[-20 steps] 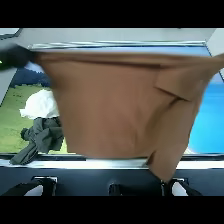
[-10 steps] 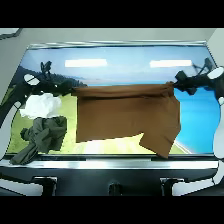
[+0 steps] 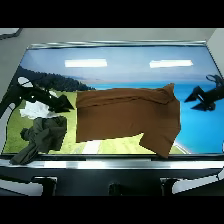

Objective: Fold the shirts.

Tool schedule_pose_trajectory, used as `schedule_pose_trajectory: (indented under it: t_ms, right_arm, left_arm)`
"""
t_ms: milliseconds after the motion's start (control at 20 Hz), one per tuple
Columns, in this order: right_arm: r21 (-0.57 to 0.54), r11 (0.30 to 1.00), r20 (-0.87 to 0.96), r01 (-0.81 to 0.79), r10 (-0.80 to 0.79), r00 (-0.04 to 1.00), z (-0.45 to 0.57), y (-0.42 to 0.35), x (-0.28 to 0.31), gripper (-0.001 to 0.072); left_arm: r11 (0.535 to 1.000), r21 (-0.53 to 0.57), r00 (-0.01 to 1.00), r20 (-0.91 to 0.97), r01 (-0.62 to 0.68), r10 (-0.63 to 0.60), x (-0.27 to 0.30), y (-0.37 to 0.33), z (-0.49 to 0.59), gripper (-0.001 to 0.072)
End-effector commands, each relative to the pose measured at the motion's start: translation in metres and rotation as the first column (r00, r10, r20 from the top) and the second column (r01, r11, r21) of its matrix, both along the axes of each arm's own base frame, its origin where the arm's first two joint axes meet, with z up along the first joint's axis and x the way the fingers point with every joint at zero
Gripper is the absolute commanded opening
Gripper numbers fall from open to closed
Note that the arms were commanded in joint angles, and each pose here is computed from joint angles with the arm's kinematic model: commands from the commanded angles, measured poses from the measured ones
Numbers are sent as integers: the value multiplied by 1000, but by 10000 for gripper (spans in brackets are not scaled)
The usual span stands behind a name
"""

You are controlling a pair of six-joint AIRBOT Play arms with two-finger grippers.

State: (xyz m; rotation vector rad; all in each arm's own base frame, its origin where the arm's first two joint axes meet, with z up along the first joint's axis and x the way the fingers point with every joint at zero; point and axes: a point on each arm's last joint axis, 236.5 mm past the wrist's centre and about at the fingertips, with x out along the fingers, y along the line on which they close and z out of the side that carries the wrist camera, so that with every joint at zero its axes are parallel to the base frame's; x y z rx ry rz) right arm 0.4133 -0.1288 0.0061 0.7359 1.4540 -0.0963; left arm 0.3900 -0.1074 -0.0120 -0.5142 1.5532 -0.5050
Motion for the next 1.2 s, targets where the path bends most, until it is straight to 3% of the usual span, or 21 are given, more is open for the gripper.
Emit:
schedule_pose_trajectory:
  t_ms: [0,350,700,750,900,950,1150]
  right_arm:
    - [12,1000,-232,-9,12,973,-5,-18,-71,545]
    - [24,1000,-257,-9,15,966,-21,-10,-84,545]
    - [43,998,-271,-39,49,961,-39,-4,-94,546]
    - [53,998,-284,-44,57,957,-45,-2,-98,546]
    - [83,995,-286,-58,80,955,-61,7,-105,545]
    - [83,994,-278,-68,89,956,-68,8,-106,544]
    - [61,995,-216,-74,85,973,-94,9,-99,474]
  left_arm:
    - [999,-8,988,-143,53,-53,-80,2,-20,398]
    - [995,-2,971,-216,-102,99,-132,-10,-88,396]
    - [994,-10,961,-258,-107,101,-135,-24,-106,383]
    - [995,-6,962,-257,-101,96,-136,-27,-109,360]
    - [993,20,968,-220,-116,117,-127,-32,-115,60]
    - [993,20,969,-218,-117,119,-126,-32,-115,26]
    - [995,11,970,-222,-104,104,-129,-34,-111,25]
